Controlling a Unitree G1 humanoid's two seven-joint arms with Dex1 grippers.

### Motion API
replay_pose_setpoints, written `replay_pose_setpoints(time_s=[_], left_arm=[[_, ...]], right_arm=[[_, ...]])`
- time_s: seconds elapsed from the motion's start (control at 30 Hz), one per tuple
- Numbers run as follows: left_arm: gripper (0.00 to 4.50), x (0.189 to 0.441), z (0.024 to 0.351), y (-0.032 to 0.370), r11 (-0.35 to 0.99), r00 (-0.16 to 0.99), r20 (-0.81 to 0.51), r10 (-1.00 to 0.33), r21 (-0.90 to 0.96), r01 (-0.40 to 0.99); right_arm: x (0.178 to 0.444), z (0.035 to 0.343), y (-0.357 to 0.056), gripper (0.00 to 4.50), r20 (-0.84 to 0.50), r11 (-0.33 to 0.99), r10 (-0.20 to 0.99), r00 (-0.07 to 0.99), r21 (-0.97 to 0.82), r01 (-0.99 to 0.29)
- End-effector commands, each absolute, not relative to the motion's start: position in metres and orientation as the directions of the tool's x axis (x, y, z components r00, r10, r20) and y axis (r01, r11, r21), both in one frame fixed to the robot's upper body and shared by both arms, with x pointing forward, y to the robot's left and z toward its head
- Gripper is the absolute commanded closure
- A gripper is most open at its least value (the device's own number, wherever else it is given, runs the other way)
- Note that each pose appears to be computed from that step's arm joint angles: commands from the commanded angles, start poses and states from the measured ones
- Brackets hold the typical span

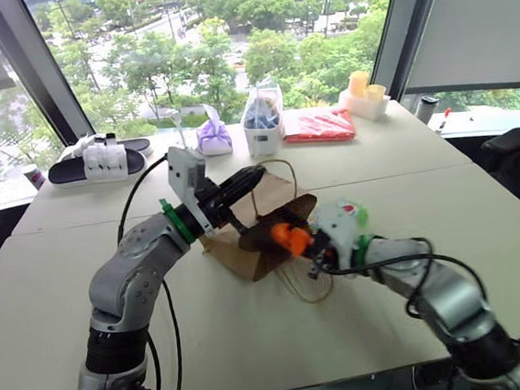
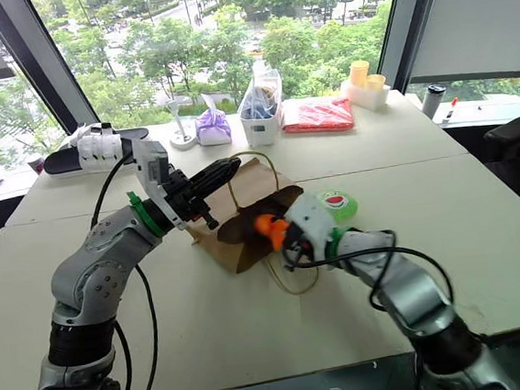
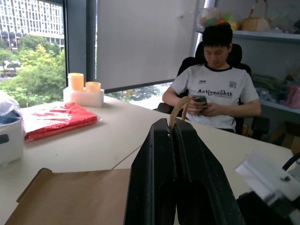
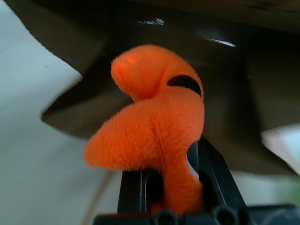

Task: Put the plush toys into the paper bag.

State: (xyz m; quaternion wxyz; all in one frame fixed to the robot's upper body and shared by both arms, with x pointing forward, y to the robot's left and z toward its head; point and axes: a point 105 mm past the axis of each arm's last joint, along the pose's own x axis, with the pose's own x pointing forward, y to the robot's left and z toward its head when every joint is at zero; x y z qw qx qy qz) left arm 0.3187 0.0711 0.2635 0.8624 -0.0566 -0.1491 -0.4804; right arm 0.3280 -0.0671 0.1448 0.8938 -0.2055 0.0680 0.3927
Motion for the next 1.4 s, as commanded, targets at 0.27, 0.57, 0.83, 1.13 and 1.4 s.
replay_pose_setpoints(time_s=[0.27, 0.57, 0.83, 1.13, 1.4], left_arm=[[4.5, 0.309, 0.273, 0.071, 0.538, 0.486, 0.354, -0.799, 0.059, 0.841], [4.5, 0.314, 0.269, 0.076, 0.568, 0.517, 0.353, -0.78, 0.052, 0.821], [4.5, 0.318, 0.264, 0.082, 0.579, 0.529, 0.348, -0.774, 0.05, 0.814], [4.5, 0.317, 0.26, 0.078, 0.576, 0.526, 0.348, -0.776, 0.052, 0.815], [4.5, 0.316, 0.261, 0.077, 0.594, 0.537, 0.353, -0.766, 0.068, 0.802]], right_arm=[[0.377, 0.155, 0.001, 3.13, -0.095, 0.632, 0.711, 0.696, -0.347, -0.693], [0.372, 0.168, -0.011, 0.02, -0.022, 0.646, 0.715, 0.698, -0.358, -0.674], [0.337, 0.203, -0.085, 0.02, 0.009, 0.697, 0.678, 0.735, -0.325, -0.639], [0.375, 0.155, -0.171, 0.02, -0.159, 0.812, 0.404, 0.901, -0.39, -0.434], [0.413, 0.115, -0.192, 0.02, -0.219, 0.819, 0.254, 0.942, -0.47, -0.33]])
